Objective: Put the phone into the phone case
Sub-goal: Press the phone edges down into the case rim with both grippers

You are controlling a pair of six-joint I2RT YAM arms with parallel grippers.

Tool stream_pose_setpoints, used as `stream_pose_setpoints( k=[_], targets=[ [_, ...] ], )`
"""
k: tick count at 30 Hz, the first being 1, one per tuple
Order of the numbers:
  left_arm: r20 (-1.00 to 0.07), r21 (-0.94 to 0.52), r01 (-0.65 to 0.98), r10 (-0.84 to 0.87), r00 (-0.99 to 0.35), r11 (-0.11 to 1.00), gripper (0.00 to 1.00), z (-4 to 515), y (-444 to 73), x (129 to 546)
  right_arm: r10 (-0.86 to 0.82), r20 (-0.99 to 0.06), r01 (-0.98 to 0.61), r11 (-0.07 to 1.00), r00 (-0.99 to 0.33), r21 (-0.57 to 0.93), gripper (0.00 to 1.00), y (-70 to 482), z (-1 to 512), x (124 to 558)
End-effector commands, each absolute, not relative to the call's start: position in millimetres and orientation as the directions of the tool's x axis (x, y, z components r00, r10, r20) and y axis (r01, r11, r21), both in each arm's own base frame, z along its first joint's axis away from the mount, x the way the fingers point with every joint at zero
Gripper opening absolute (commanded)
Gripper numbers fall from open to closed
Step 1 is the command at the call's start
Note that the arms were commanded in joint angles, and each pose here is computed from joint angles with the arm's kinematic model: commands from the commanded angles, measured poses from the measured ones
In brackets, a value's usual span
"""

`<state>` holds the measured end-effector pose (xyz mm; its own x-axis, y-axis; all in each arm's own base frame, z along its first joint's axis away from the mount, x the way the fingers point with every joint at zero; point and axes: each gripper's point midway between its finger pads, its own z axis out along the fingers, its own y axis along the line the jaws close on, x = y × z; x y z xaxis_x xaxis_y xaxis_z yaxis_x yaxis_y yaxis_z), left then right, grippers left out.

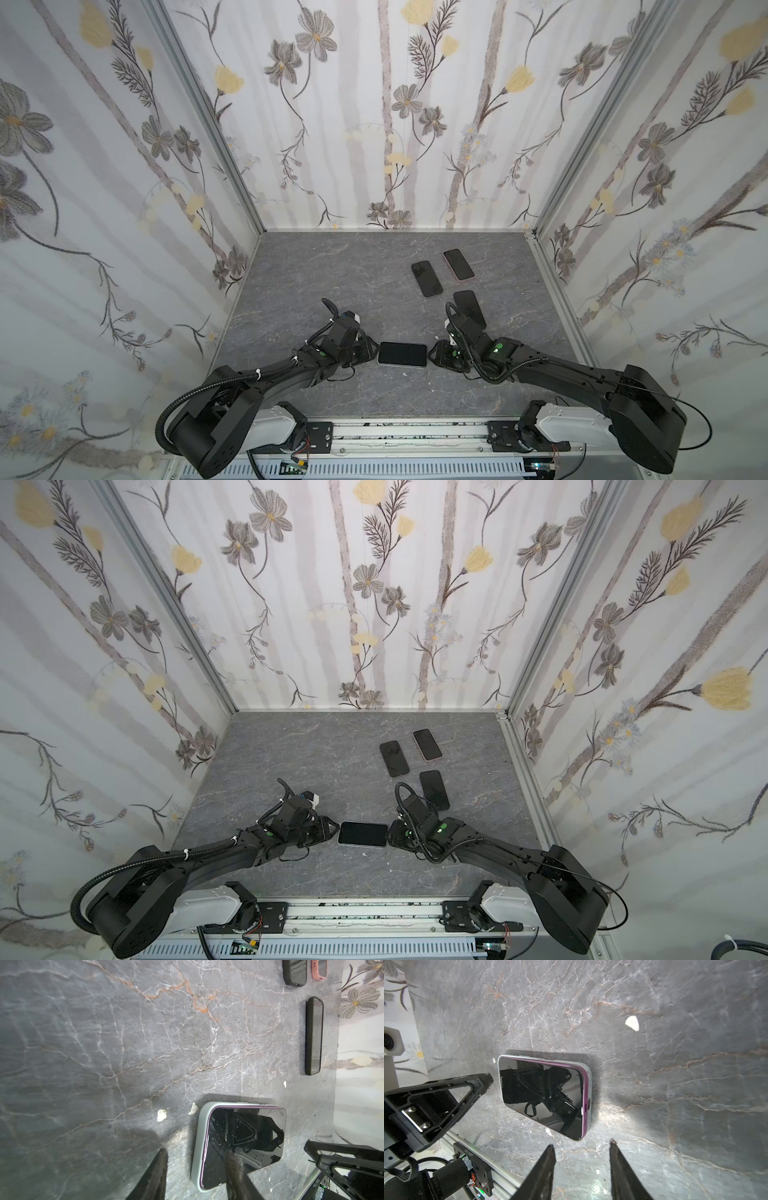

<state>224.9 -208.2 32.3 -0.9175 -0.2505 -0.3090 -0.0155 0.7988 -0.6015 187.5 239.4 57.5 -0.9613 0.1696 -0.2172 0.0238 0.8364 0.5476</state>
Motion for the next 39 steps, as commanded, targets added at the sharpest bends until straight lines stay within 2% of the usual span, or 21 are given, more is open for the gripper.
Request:
stream_pose_setpoints(
  k=[1, 5, 13, 16, 22, 24, 25, 28, 32, 39],
  targets=[
    [-0.299, -0.613, 0.018, -0.211, -0.931, 0.79, 0.38, 32, -217, 224, 0.153, -0.236, -0.005, 0.829, -0.96, 0.559, 0.35, 243, 56, 199],
    [-0.272, -0.621, 0.027, -0.183, -0.945, 0.784, 0.34, 27, -223, 220, 0.134, -0.222, -0.022, 0.81, -0.966, 0.586, 0.32, 256, 53, 205],
    [-0.221, -0.622, 0.02, -0.152, -0.963, 0.783, 0.21, 16, -227, 209, 0.088, -0.174, -0.042, 0.775, -0.981, 0.63, 0.18, 278, 44, 206],
    [-0.215, -0.625, 0.018, -0.149, -0.965, 0.781, 0.21, 15, -228, 206, 0.08, -0.166, -0.046, 0.764, -0.983, 0.643, 0.14, 282, 42, 204],
    [-0.207, -0.602, 0.004, -0.151, -0.967, 0.798, 0.19, 7, -222, 201, 0.078, -0.154, -0.039, 0.77, -0.985, 0.637, 0.15, 280, 37, 201],
    [-0.215, -0.562, -0.013, -0.161, -0.963, 0.827, 0.18, 0, -213, 201, 0.078, -0.156, -0.036, 0.784, -0.985, 0.62, 0.2, 276, 36, 200],
    [-0.22, -0.54, -0.02, -0.164, -0.962, 0.842, 0.17, -3, -208, 201, 0.082, -0.169, -0.035, 0.803, -0.982, 0.595, 0.27, 271, 36, 202],
    [-0.235, -0.493, -0.034, -0.171, -0.957, 0.869, 0.16, -9, -198, 200, 0.076, -0.182, -0.03, 0.855, -0.98, 0.518, 0.3, 253, 35, 199],
    [-0.241, -0.478, -0.035, -0.17, -0.956, 0.878, 0.16, -11, -194, 200, 0.073, -0.171, -0.025, 0.861, -0.983, 0.508, 0.27, 247, 35, 191],
    [-0.25, -0.472, -0.033, -0.17, -0.953, 0.881, 0.16, -10, -193, 202, 0.043, -0.147, -0.037, 0.862, -0.988, 0.506, 0.14, 254, 27, 185]
  ],
)
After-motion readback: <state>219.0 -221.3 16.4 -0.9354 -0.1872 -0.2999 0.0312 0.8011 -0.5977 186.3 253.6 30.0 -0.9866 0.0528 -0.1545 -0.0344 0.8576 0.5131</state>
